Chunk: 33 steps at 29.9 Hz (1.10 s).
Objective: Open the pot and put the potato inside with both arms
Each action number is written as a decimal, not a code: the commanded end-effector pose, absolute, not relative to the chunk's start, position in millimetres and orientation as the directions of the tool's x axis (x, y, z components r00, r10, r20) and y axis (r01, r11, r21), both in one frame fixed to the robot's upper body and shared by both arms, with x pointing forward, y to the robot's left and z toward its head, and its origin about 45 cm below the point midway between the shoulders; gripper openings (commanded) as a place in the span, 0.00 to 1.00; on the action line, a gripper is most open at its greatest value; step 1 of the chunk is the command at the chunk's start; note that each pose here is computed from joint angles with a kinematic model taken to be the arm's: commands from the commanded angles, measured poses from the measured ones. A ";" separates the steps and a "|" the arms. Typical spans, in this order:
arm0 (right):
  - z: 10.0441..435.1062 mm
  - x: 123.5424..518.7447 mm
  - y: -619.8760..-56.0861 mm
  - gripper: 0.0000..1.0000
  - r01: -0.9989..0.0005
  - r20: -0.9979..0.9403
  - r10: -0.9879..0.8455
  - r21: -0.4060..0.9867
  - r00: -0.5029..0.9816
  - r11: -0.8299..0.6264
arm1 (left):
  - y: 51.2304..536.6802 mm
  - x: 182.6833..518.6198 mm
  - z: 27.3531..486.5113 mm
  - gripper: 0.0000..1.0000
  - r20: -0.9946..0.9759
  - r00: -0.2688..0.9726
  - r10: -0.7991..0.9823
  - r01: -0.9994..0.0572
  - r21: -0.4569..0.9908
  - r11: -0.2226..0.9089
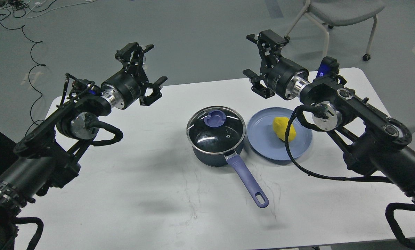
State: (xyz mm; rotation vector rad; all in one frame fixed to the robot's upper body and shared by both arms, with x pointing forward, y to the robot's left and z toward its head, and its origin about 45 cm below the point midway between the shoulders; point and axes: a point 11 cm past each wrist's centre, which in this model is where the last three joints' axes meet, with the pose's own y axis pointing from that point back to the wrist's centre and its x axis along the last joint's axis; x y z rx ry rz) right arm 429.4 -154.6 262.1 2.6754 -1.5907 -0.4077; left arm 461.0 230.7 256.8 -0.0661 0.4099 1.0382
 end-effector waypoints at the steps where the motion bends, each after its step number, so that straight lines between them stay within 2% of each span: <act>1: 262.8 430.3 -156.2 1.00 -0.866 -0.220 -0.866 0.132 0.449 -0.483 | 231.1 460.4 254.0 0.98 -0.360 0.431 0.827 -0.850 0.144 0.506; 8: 272.7 434.9 -156.4 1.00 -0.868 -0.208 -0.866 0.117 0.454 -0.483 | 235.5 464.5 251.7 0.98 -0.209 0.404 0.891 -0.878 0.185 0.442; 18: 288.3 440.9 -164.2 1.00 -0.869 -0.225 -0.857 0.074 0.464 -0.489 | 236.2 466.6 262.4 0.98 -0.299 0.399 0.867 -0.880 0.139 0.454; 22: 293.2 441.1 -165.1 1.00 -0.861 -0.237 -0.844 0.056 0.481 -0.506 | 233.9 464.3 265.7 0.98 -0.365 0.431 0.826 -0.859 0.115 0.499; 33: 290.2 439.3 -163.1 1.00 -0.853 -0.243 -0.836 0.060 0.491 -0.518 | 237.5 465.9 271.4 0.98 -0.349 0.434 0.831 -0.868 0.086 0.489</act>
